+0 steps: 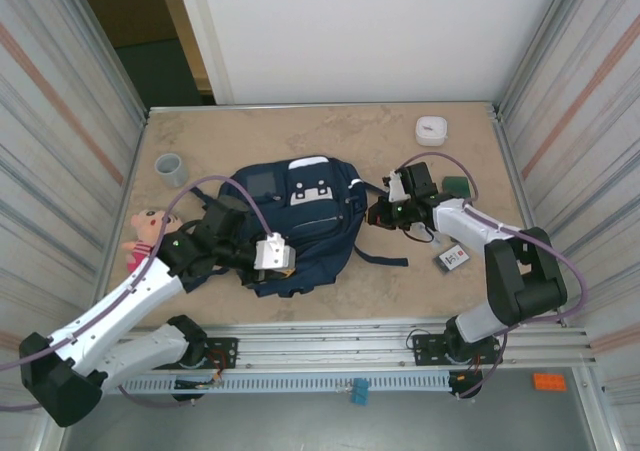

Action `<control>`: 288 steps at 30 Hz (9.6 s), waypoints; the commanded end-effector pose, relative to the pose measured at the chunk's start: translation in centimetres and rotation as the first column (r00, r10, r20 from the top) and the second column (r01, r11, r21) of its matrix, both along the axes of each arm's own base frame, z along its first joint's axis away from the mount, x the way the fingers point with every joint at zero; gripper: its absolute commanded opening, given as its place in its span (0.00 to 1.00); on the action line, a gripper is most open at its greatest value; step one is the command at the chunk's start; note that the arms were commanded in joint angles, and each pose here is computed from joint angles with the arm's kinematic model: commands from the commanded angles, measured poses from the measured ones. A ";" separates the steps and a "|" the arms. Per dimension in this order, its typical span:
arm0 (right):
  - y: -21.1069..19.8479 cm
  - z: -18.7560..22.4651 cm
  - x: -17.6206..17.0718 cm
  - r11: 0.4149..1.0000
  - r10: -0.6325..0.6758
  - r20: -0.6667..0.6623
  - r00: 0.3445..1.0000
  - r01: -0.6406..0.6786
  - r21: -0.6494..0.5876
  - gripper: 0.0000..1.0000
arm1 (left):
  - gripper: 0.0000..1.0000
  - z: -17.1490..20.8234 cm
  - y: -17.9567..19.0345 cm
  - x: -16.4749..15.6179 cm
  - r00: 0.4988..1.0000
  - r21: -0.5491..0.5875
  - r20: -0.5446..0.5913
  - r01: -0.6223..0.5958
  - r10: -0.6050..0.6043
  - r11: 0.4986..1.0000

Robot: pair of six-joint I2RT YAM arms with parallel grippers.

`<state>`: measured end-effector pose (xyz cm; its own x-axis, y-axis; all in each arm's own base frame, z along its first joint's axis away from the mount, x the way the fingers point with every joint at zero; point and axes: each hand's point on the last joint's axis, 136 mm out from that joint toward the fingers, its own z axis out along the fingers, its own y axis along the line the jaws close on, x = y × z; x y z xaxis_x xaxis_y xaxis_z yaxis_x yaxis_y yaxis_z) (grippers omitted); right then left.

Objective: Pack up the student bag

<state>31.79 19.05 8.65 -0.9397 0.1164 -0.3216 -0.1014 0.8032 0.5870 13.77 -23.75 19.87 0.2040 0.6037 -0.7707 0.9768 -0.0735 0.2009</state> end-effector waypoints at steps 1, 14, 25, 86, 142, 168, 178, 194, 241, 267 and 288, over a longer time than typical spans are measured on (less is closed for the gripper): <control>-2.4 1.6 3.6 0.996 -0.075 0.132 0.988 0.082 -0.044 0.14 | 0.24 2.3 0.1 -2.3 0.999 -0.096 -0.002 0.048 -0.049 0.994; -3.6 6.8 -6.8 0.998 -0.056 0.234 0.971 0.058 0.001 0.55 | 0.78 -3.6 -0.7 5.9 0.972 0.086 0.131 -0.209 0.197 0.974; -2.9 6.6 -9.3 0.998 -0.055 0.268 0.962 0.051 0.022 0.56 | 0.86 -8.8 -4.2 8.1 0.972 0.166 0.097 -0.226 0.212 0.960; 5.5 1.0 -4.1 0.243 0.937 0.295 0.186 -0.955 -0.172 0.40 | 0.00 -1.2 0.3 7.2 0.986 -0.144 0.061 -0.146 0.156 0.979; 8.0 8.8 -9.6 0.910 0.415 0.219 0.883 -0.405 -0.091 0.00 | 0.00 7.1 -9.0 22.5 0.368 -0.330 -0.538 -0.920 0.759 0.212; 12.0 8.6 -12.2 0.964 0.215 0.175 0.961 -0.238 0.122 0.09 | 0.00 16.1 -11.4 23.8 0.447 -0.486 -0.677 -0.868 0.585 0.100; 2.8 14.3 -8.5 0.955 -0.071 0.200 0.977 0.009 0.296 0.87 | 0.00 13.0 -9.8 22.0 0.594 -0.422 -0.482 -0.802 0.645 0.423; 5.9 18.7 -0.5 0.810 -0.197 0.061 0.979 0.127 0.572 0.97 | 0.00 9.9 -11.3 16.5 0.872 -0.385 -0.346 -0.470 0.347 0.795; 7.7 24.9 2.3 0.731 -0.390 0.030 0.921 0.289 0.619 0.00 | 0.45 -4.7 -7.1 7.9 0.511 -0.116 -0.601 -0.817 0.615 0.565; 6.7 30.1 2.3 0.753 -0.077 -0.005 0.997 0.061 0.655 0.00 | 0.02 -4.7 0.6 10.4 0.475 -0.090 -0.512 -0.859 0.716 0.505; 8.6 15.1 -3.3 0.846 -0.293 -0.163 0.942 0.335 0.414 0.62 | 0.00 -1.0 -5.1 8.6 0.688 -0.239 -0.548 -0.674 0.476 0.699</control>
<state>28.11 28.56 23.00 -0.8978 0.4391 -0.0330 0.1854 0.4448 0.8762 21.46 -27.39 14.74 -0.5726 0.1692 -0.8022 0.7186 0.5745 -0.3918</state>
